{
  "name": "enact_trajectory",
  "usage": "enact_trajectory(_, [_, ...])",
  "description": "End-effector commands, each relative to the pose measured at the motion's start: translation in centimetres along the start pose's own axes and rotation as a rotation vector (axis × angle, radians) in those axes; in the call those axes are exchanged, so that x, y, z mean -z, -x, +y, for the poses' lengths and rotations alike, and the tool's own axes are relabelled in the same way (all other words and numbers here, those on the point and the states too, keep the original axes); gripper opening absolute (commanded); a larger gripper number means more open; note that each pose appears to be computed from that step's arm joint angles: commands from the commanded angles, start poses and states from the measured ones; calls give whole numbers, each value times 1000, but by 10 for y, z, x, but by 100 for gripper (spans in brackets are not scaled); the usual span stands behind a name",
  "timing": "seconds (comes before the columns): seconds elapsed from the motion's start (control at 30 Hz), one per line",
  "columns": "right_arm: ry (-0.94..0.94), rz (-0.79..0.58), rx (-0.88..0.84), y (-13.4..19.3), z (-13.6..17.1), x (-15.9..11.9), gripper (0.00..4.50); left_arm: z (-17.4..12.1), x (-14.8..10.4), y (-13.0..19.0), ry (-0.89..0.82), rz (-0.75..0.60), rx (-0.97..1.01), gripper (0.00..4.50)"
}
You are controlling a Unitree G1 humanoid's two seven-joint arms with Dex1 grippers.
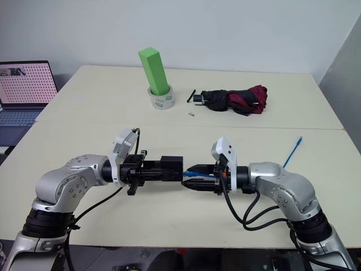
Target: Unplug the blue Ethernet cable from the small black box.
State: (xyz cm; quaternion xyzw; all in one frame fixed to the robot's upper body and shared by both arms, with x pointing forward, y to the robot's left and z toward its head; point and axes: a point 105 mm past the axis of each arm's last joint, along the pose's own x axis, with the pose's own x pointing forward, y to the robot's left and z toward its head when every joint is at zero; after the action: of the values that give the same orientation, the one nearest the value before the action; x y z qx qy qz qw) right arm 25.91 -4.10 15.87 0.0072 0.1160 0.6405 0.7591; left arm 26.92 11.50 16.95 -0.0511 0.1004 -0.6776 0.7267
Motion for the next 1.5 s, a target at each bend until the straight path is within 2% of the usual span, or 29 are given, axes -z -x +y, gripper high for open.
enact_trajectory(0.03, [30,-18,-31,1,4,-10,125,-7,-6,-1,-46,8,26,79])
enact_trajectory(0.2, [24,-5,-56,2,6,-9,11,-11,-3,-1,-54,29,46,79])
enact_trajectory(0.23, [21,-1,-64,2,7,-9,2,-13,-2,-1,-55,37,55,79])
enact_trajectory(0.47, [-3,13,-105,2,10,-10,2,-21,6,-3,-61,85,98,79])
enact_trajectory(0.73, [14,44,-147,0,18,-8,2,-16,5,-2,-55,63,77,79])
enact_trajectory(0.8, [35,51,-139,0,17,-7,72,-15,5,-2,-52,60,75,79])
enact_trajectory(0.93, [35,55,-139,3,19,-7,150,-14,4,-1,-47,52,73,79])
enact_trajectory(1.5, [-26,15,-111,3,17,-5,152,-13,2,-2,-39,27,60,79])
